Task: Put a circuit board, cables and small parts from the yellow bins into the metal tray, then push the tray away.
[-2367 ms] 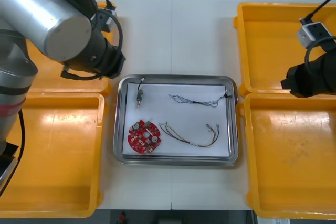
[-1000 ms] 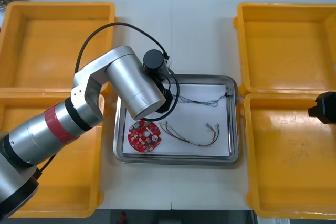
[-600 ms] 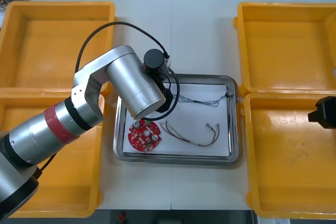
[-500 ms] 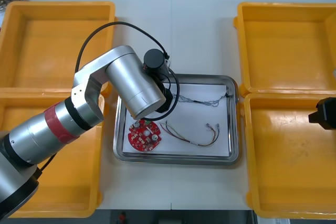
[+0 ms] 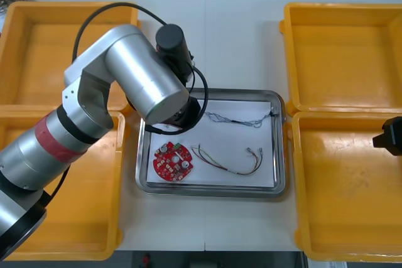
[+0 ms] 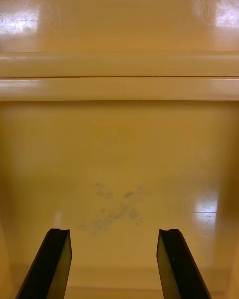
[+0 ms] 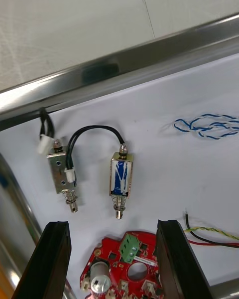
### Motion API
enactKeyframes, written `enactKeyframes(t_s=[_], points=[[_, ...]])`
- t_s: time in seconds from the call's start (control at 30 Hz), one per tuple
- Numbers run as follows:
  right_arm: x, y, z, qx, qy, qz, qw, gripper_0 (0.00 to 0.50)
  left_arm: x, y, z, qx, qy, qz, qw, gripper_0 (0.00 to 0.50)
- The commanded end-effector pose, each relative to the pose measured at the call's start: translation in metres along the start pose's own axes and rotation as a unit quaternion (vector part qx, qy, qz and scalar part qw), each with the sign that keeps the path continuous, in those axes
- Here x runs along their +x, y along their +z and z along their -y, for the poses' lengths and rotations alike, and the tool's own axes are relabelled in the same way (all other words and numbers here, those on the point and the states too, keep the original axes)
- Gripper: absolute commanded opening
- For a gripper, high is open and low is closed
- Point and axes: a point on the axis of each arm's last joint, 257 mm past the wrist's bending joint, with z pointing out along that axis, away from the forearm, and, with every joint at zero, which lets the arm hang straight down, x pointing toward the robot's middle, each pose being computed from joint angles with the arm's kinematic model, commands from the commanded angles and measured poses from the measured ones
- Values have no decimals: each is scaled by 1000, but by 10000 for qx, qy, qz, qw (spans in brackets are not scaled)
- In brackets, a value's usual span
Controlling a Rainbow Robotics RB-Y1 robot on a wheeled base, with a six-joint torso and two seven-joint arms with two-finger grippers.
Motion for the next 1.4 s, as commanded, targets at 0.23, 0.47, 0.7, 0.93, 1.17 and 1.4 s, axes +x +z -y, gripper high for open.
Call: enactKeyframes(t_s=[0.23, 0.47, 0.7, 0.93, 1.17, 1.4], points=[[-5, -28, -15, 315, -754, 164, 9965, 500, -37, -69, -55, -50, -212, 290, 9993, 500], [-7, -38, -67, -270, -1476, 145, 9886, 500, -47, -92, -92, -25, -69, 363, 9993, 500], [-13, -48, -134, -790, -2439, 194, 9664, 500, -59, -116, -131, 17, 32, 655, 9978, 500], [1, -52, -195, -922, -3652, 175, 9262, 500, -39, -119, -170, -193, -67, 641, 9977, 500], [22, -41, -253, -940, -4597, 183, 8829, 500, -14, -121, -202, -409, -192, 575, 9973, 500], [49, -25, -317, -1005, -5394, 194, 8358, 500, 15, -126, -237, -445, -580, 479, 9962, 500]])
